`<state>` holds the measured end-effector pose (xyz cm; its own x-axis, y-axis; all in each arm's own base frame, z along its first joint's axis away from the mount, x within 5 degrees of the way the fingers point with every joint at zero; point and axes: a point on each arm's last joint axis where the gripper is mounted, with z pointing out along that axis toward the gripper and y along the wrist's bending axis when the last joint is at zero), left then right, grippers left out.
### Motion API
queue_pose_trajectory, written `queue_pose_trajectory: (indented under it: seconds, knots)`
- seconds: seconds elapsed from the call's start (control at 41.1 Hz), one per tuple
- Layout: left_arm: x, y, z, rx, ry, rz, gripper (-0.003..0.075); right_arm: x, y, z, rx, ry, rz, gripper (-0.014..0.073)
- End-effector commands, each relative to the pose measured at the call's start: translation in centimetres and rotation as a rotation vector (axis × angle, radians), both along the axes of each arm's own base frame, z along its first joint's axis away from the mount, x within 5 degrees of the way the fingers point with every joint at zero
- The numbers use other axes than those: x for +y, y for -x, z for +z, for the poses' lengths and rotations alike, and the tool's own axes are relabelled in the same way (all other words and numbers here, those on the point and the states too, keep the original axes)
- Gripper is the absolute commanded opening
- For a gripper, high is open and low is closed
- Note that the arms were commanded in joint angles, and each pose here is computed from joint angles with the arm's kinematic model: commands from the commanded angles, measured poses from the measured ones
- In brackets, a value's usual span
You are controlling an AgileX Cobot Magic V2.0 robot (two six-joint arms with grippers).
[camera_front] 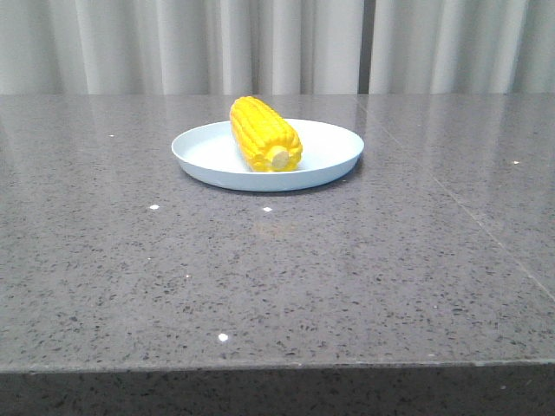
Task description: Place corn on plate with both arms
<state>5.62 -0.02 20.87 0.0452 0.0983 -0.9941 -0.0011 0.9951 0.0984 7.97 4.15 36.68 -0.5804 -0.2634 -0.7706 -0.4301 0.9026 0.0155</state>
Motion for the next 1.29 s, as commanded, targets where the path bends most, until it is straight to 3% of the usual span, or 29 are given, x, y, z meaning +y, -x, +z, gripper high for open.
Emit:
queue_pose_trajectory:
  seconds: [0.0, 0.365, 0.438, 0.535, 0.73, 0.924, 1.167, 1.265]
  knots:
    - [0.0, 0.2, 0.7, -0.102, 0.012, -0.008, -0.0020, 0.1, -0.2, 1.1, -0.075, -0.024, 0.004, -0.0068]
    - [0.0, 0.2, 0.7, -0.102, 0.012, -0.008, -0.0020, 0.0, -0.2, 1.0, -0.082, -0.028, 0.007, -0.0068]
    - [0.0, 0.2, 0.6, -0.100, 0.012, -0.008, -0.0020, -0.4, 0.1, 0.7, -0.132, -0.037, -0.011, -0.0068]
    - [0.0, 0.2, 0.6, -0.100, 0.012, -0.008, -0.0020, -1.3, 0.8, -0.2, -0.255, -0.122, -0.074, -0.0068]
    - [0.0, 0.2, 0.6, -0.100, 0.012, -0.008, -0.0020, -3.0, 2.2, -5.5, -0.519, -0.253, -0.274, -0.0068]
    - [0.0, 0.2, 0.6, -0.100, 0.012, -0.008, -0.0020, -3.8, 2.9, -11.4, -0.696, -0.281, -0.406, -0.0068]
    - [0.0, 0.2, 0.6, -0.100, 0.012, -0.008, -0.0020, -4.0, 2.5, -15.8, -0.776, -0.288, -0.438, -0.0068]
    - [0.0, 0.2, 0.6, -0.100, 0.012, -0.008, -0.0020, -4.0, 2.5, -15.9, -0.753, -0.281, -0.442, -0.0068]
